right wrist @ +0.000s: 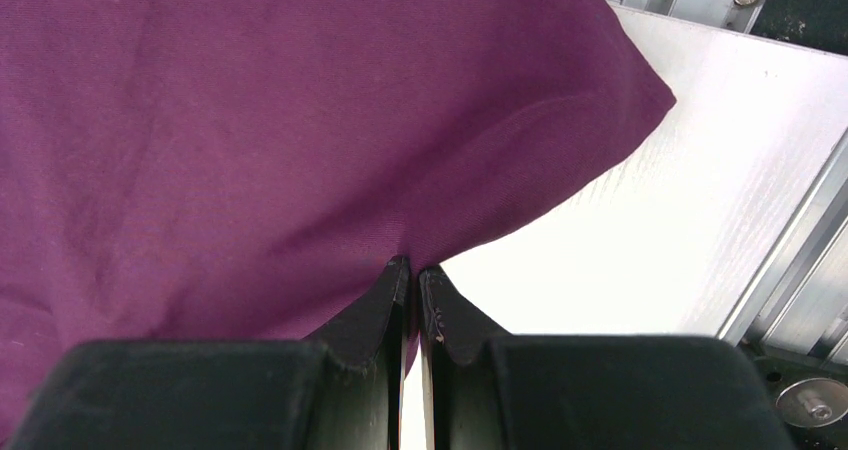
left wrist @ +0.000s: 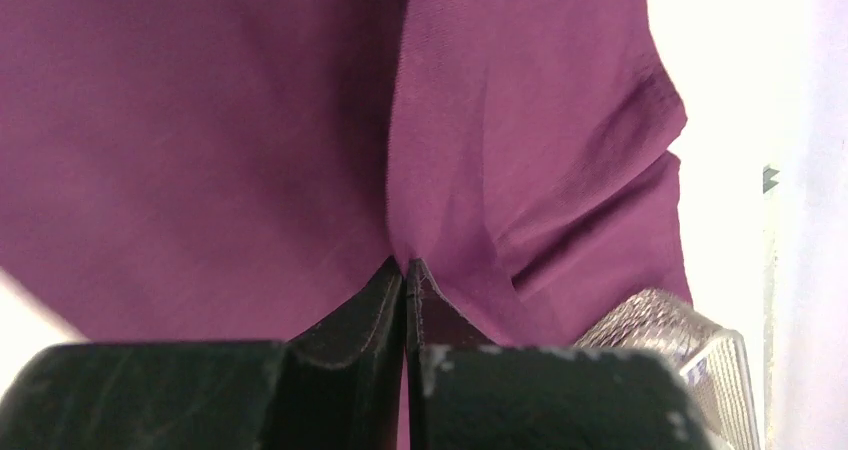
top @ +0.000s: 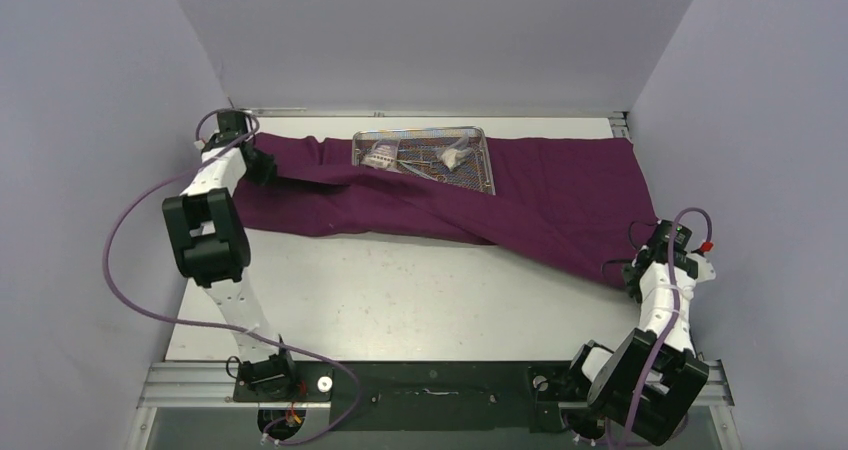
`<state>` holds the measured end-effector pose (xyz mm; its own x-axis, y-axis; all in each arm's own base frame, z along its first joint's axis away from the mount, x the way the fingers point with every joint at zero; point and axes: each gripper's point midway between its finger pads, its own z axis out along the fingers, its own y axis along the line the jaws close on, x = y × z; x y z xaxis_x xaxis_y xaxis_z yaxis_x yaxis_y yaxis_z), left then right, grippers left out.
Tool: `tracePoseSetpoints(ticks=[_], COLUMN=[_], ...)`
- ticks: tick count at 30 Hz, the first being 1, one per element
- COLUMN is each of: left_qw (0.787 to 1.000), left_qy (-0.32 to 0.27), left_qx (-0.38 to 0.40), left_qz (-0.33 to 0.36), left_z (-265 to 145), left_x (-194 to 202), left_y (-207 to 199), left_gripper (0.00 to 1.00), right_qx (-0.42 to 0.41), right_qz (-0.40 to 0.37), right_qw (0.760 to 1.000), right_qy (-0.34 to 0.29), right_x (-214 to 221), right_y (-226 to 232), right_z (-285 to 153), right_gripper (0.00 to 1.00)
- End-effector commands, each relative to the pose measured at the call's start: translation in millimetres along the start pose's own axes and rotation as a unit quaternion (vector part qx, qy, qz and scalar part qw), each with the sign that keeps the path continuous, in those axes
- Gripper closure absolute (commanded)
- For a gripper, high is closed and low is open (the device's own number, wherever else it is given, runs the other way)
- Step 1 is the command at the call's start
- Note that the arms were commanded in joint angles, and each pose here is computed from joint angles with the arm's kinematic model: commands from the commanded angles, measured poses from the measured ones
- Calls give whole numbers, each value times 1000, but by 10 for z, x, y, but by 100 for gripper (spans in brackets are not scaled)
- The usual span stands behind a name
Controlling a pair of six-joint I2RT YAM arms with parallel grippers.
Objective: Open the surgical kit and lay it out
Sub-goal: Open the surgical kit at the center of the board.
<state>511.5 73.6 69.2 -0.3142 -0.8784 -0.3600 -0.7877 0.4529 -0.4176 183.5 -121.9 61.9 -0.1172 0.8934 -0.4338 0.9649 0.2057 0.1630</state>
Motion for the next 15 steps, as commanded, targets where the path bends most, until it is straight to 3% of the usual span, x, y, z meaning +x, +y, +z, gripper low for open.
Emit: tracePoseSetpoints(ticks=[1,10,15], left_qw=[998,990,975], left_qy=[-62,-85,-133], left_qx=[-6,-103,-172], left_qz=[-4,-39,-41], left_z=[-554,-1154,-1609], left_x=[-220,146,206], left_y=[344,1519,2059], left_gripper=[100,100,100], right_qx=[-19,-28,-47], right_qz=[-7,0,30], right_qw=[1000,999,997], right_qy=[-21,19,58], right_x=[-216,-115,14], right_y=[140,210,316], right_z=[-37,-40,-25], right_gripper=[95,95,95])
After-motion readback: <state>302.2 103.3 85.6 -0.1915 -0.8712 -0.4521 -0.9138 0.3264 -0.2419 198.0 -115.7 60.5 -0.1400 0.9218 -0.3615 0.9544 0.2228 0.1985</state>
